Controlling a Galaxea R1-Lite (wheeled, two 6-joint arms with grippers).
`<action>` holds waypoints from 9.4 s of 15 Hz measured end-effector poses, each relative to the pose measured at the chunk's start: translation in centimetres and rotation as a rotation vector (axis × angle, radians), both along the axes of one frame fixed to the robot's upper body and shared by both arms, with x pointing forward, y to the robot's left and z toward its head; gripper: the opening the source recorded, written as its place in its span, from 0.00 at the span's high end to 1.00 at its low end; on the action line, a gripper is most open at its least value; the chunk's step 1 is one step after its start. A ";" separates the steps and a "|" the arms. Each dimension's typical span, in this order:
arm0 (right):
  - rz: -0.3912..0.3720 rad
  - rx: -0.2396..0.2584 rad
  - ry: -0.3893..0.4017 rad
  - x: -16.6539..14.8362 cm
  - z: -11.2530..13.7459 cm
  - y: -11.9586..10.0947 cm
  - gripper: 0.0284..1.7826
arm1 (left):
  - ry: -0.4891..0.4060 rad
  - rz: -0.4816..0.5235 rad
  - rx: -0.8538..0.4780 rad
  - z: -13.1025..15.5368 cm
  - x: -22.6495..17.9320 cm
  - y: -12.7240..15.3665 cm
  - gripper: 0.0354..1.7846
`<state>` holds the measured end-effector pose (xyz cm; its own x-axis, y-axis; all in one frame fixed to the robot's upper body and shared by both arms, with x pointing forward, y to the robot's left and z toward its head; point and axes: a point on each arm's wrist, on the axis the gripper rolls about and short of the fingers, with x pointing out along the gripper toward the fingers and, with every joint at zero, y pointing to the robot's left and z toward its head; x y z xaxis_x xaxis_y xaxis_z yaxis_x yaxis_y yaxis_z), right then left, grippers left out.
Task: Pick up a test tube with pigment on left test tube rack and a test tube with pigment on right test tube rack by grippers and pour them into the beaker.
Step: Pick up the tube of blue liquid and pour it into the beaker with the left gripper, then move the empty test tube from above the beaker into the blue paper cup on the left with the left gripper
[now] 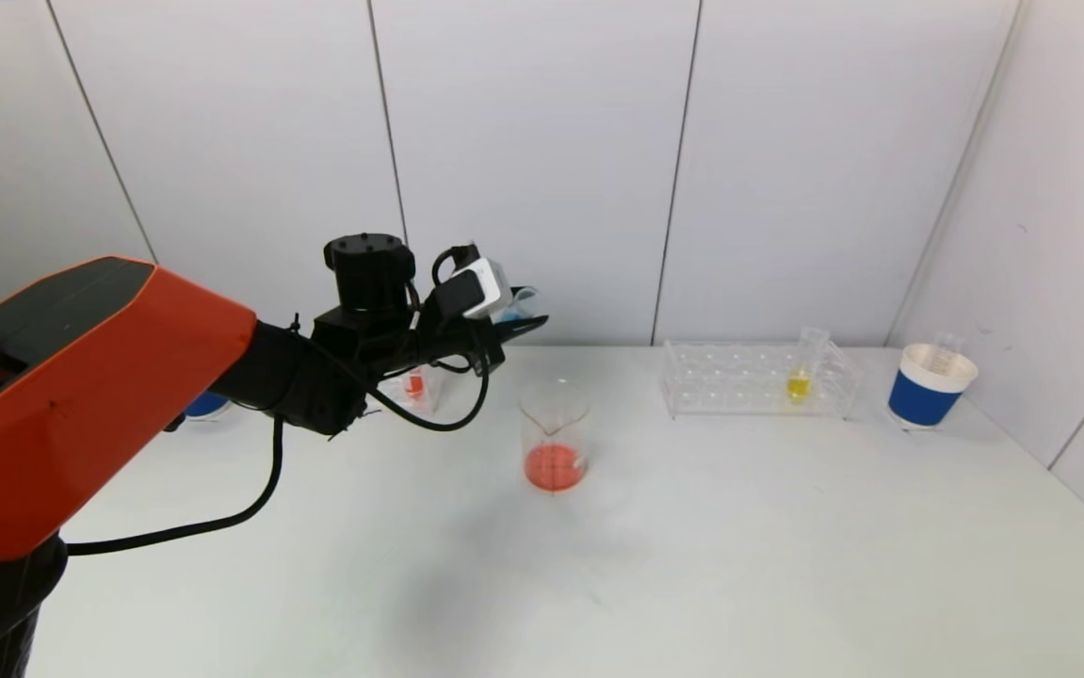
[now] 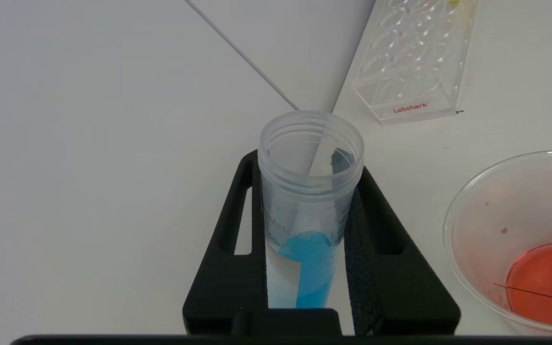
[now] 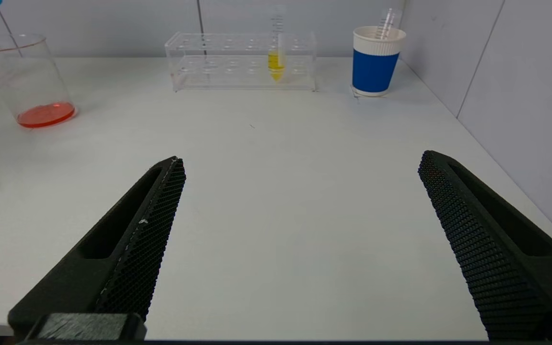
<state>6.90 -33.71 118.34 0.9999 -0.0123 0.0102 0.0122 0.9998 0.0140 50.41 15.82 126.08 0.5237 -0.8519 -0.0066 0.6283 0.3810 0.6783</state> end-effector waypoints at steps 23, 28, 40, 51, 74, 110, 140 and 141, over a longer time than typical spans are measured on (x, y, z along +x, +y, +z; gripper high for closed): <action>0.000 0.000 0.000 0.0 0.0 0.0 0.01 | -0.182 -0.083 0.122 -1.4 -0.2 0.0 0.75; 0.000 -0.001 0.000 0.0 0.0 0.0 0.01 | -0.214 -0.105 0.140 -1.6 -0.4 0.0 0.75; 0.000 0.000 0.000 0.0 0.0 0.0 0.01 | -0.351 -0.109 0.203 -1.9 -0.3 0.0 0.75; 0.000 -0.001 0.000 0.0 0.0 0.0 0.01 | -0.430 -0.094 0.261 -2.6 0.0 -0.2 0.75; 0.000 0.000 0.000 0.0 0.0 0.0 0.01 | -0.685 -0.084 0.409 -2.5 -0.5 -1.3 0.75; 0.000 0.000 0.000 0.0 0.0 0.0 0.01 | -0.922 -0.060 0.605 -2.4 -2.4 -1.6 0.75; 0.000 0.000 0.000 0.0 0.0 0.0 0.01 | -0.384 0.163 0.026 2.8 -3.6 -0.9 0.75; 0.000 0.000 0.000 0.0 0.0 0.0 0.01 | -0.364 0.184 0.007 3.0 -3.6 -0.8 0.75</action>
<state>6.90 -33.71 118.34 0.9999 -0.0123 0.0102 0.0122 0.9998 0.0136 46.81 15.02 129.07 0.6362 -0.7446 0.2019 0.2686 0.4591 0.8468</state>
